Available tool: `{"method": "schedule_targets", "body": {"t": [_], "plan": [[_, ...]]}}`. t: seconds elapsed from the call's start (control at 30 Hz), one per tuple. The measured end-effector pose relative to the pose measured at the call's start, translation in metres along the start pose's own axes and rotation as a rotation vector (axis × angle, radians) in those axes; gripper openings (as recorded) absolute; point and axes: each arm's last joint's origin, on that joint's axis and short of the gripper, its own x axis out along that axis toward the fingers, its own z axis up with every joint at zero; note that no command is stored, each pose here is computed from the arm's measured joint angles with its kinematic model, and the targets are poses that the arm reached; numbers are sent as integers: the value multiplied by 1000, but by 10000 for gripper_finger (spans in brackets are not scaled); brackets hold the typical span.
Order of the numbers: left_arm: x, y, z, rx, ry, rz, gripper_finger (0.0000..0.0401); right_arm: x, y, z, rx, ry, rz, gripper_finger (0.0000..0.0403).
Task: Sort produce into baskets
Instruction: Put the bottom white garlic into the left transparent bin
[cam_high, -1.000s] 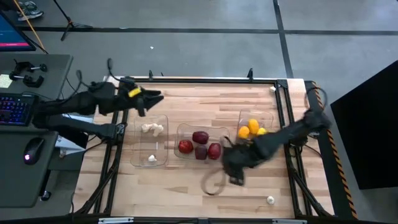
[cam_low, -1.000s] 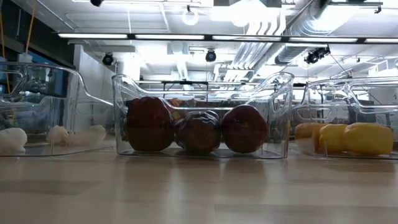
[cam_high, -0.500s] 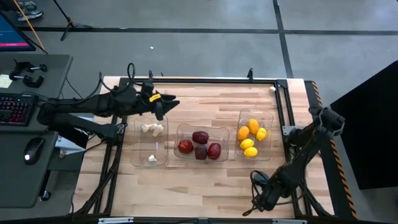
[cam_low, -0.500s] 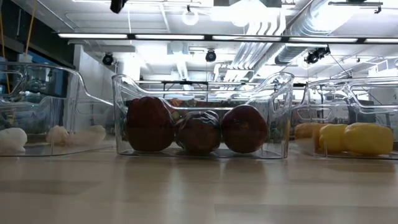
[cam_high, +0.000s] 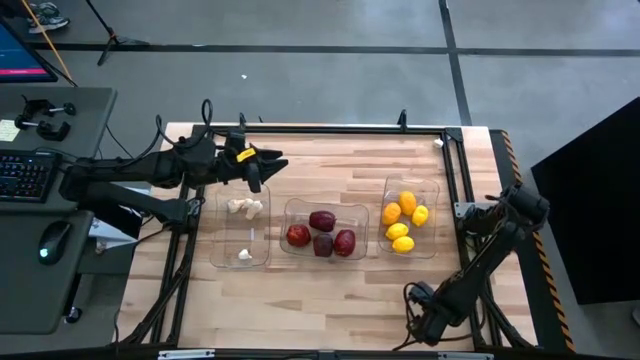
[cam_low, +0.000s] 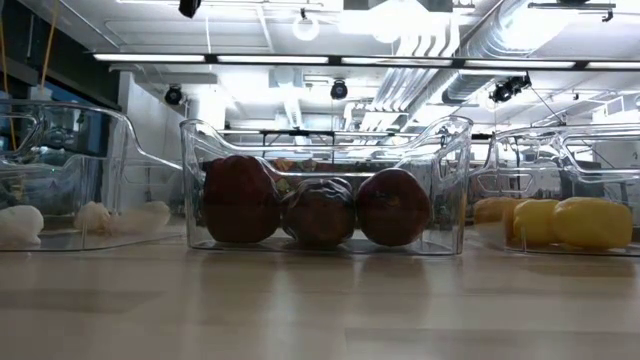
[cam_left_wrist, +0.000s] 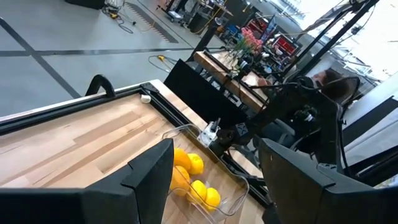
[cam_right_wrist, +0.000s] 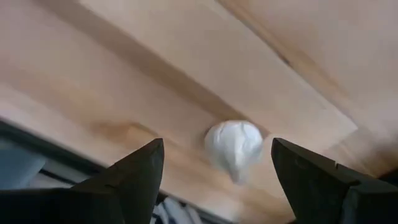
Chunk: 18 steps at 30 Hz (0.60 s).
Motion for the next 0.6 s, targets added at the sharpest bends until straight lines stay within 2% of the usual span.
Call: {"method": "schedule_targets", "body": {"t": [0.17, 0.37, 0.47, 0.6], "plan": [[0, 0, 0, 1, 1, 2, 223, 15, 2, 3, 11, 11, -46, 286], [0, 0, 0, 26, 2, 1, 223, 19, 3, 2, 9, 49, -65, 277], [0, 0, 0, 27, 1, 3, 223, 20, 3, 1, -1, 77, -71, 249], [0, 0, 0, 27, 1, 3, 223, 21, 3, 0, -32, 104, -78, 190]]}}
